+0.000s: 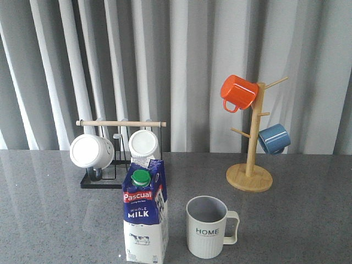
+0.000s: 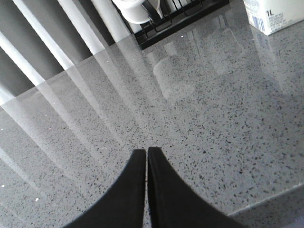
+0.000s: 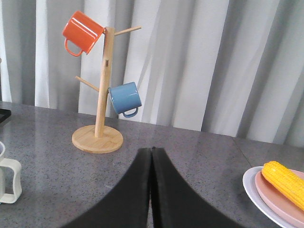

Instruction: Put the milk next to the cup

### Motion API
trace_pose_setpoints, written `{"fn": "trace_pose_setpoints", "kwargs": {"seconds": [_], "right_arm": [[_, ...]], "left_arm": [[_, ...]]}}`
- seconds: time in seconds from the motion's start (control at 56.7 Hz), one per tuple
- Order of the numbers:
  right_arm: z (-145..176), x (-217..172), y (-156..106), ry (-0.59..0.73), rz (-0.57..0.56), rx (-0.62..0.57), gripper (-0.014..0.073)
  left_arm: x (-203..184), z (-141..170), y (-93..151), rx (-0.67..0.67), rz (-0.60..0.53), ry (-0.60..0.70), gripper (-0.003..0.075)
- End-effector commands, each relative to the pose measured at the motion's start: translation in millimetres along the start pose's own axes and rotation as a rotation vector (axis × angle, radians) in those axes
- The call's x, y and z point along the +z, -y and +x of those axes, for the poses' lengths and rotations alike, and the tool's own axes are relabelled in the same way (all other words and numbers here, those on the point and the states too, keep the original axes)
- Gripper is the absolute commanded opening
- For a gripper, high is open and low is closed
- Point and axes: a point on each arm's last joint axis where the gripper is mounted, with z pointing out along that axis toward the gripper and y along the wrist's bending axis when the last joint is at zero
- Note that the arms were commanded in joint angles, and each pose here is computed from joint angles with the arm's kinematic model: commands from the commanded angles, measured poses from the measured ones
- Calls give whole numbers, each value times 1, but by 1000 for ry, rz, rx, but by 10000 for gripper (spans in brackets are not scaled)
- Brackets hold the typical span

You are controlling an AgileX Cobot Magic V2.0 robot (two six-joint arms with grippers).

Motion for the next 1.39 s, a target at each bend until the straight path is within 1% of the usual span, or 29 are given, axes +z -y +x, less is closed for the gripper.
{"fn": "trace_pose_setpoints", "kwargs": {"seconds": [0.0, 0.67, 0.758, 0.864, 0.969, 1.057, 1.181, 1.251, 1.375], "right_arm": [[-14, -1, 2, 88, 5, -14, -6], [-14, -1, 2, 89, 5, -14, -6], [-14, -1, 2, 89, 5, -14, -6], [-14, -1, 2, 89, 5, -14, -6], [-14, -1, 2, 89, 5, -14, -6], [-14, -1, 2, 89, 5, -14, -6], [-14, -1, 2, 89, 5, -14, -6], [-14, -1, 2, 89, 5, -14, -6], [-14, -1, 2, 89, 5, -14, -6]], "left_arm": [[-2, -8, -5, -17, -45, 64, -8], [-2, -9, -5, -19, -48, 67, -8], [-3, -11, -7, -91, -63, 96, -8], [-4, -17, -12, -226, -108, 174, -8], [-5, -21, -16, -289, -136, 223, -8], [-5, -21, -17, -353, -134, 234, -8], [-5, -21, -16, -500, -116, 242, -8], [-5, -21, -16, -528, -113, 243, -8], [-5, -20, -16, -527, -110, 237, -8]]}}
